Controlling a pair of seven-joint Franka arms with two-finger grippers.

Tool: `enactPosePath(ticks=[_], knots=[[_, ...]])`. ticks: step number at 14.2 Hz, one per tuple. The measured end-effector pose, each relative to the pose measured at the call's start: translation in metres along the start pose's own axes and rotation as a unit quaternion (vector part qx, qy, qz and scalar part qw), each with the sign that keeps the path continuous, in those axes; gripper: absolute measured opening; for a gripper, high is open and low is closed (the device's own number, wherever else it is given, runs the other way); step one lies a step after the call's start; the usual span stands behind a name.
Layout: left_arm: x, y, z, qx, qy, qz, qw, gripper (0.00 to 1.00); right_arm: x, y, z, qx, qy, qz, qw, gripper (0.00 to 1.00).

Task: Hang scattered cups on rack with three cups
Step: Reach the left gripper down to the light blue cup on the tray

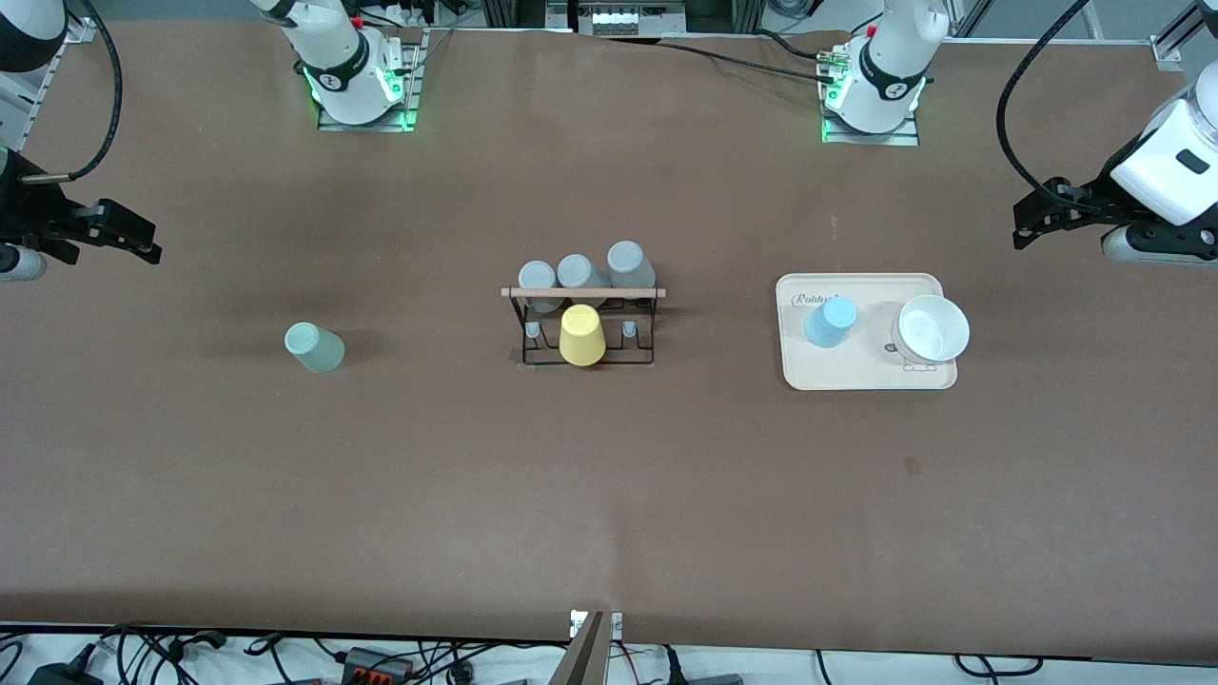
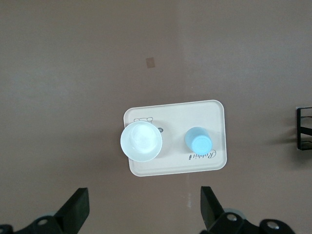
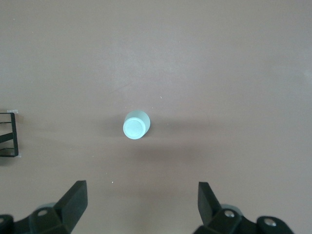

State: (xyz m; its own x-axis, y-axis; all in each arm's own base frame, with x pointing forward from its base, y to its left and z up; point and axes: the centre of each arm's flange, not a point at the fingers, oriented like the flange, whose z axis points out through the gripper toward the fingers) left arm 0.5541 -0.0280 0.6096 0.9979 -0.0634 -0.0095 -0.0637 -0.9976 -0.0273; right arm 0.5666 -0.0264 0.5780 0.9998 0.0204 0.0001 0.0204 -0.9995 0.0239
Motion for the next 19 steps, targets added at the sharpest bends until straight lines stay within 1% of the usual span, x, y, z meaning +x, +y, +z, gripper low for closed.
enactPosePath(ticks=[7,9,12,14,15,18,19], knots=[[0.000,0.001,0.000,0.000,0.000,0.001,1.000,1.00,-0.004,0.000,-0.006,0.000,0.001,0.001,1.000,1.00],[-0.002,0.003,0.002,0.000,-0.008,0.002,1.000,1.00,-0.004,0.000,-0.006,0.000,0.001,0.001,1.000,1.00],[-0.006,0.004,0.006,0.000,-0.030,0.003,1.000,1.00,-0.004,0.000,-0.006,0.000,0.001,0.000,1.000,1.00],[-0.009,0.004,0.013,0.000,-0.053,0.004,0.999,1.00,-0.004,0.000,-0.006,0.000,0.001,0.001,1.000,1.00],[-0.009,0.005,0.018,-0.001,-0.068,0.007,0.998,1.00,-0.004,0.000,-0.006,0.000,0.001,0.001,1.000,1.00],[-0.011,0.007,0.050,-0.006,-0.130,0.039,0.991,1.00,-0.004,0.000,-0.006,0.000,0.001,0.001,1.000,1.00],[-0.007,0.012,0.064,-0.006,-0.138,0.045,0.989,1.00,-0.004,0.001,-0.006,0.000,0.001,0.001,1.000,1.00]])
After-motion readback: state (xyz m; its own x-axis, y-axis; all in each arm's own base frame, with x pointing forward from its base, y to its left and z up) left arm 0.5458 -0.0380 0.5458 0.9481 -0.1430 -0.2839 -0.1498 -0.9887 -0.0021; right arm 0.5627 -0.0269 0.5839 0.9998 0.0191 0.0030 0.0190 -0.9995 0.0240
